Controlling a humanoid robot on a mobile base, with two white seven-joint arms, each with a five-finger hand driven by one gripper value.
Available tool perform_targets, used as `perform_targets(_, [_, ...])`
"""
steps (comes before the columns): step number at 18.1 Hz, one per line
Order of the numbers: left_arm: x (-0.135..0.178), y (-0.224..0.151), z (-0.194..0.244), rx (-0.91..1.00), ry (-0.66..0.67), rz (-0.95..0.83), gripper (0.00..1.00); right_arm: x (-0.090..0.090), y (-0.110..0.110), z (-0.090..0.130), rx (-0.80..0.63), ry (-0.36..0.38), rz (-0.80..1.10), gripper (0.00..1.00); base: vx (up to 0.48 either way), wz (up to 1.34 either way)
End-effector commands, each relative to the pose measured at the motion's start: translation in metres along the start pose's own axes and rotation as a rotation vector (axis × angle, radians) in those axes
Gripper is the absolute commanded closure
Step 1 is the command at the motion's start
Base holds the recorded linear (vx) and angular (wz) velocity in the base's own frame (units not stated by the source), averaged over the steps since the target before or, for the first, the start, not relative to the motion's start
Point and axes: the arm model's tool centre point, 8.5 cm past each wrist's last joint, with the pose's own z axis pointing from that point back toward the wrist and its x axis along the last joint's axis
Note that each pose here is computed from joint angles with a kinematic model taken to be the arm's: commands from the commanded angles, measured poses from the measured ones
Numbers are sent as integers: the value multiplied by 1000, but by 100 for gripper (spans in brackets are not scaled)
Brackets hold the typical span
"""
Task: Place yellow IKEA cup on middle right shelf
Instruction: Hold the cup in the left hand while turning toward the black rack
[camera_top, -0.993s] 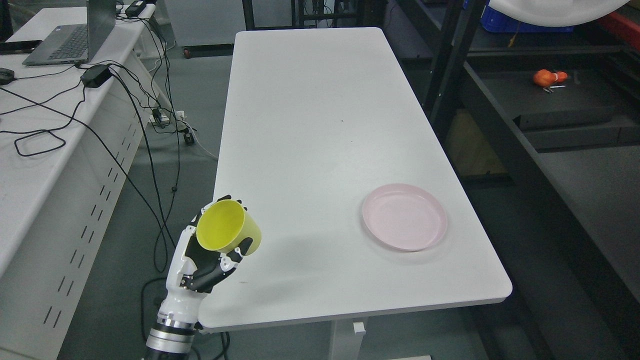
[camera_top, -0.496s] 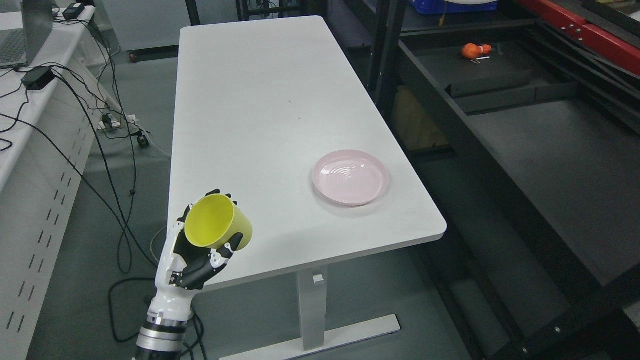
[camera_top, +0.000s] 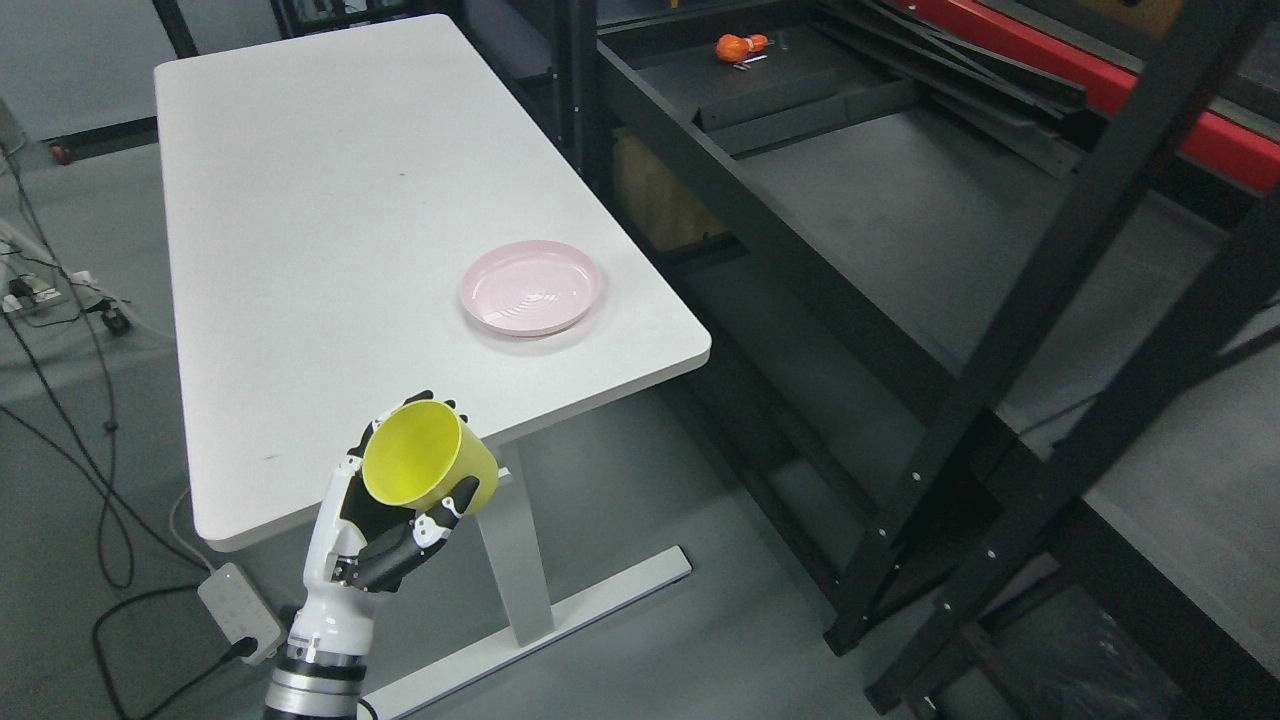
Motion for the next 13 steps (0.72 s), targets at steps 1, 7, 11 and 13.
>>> perform_targets(1, [-2,-5,2,-26,17,-1,98,-9,-10,-1,-16,15,-3,1,-236,-470])
perform_targets(7, [-2,-6,-1,-31,17,1,98,-9,-10,-1,-16,15,-3,1,-243,-643])
perform_targets(11, [-3,-5,0,-30,20,1,98,-9,-10,-1,-16,15,-3,1,-236,-833])
perform_targets(13, [-4,-6,0,-30,22,4,98,-9,-10,-1,-16,15,-3,1,-224,-933])
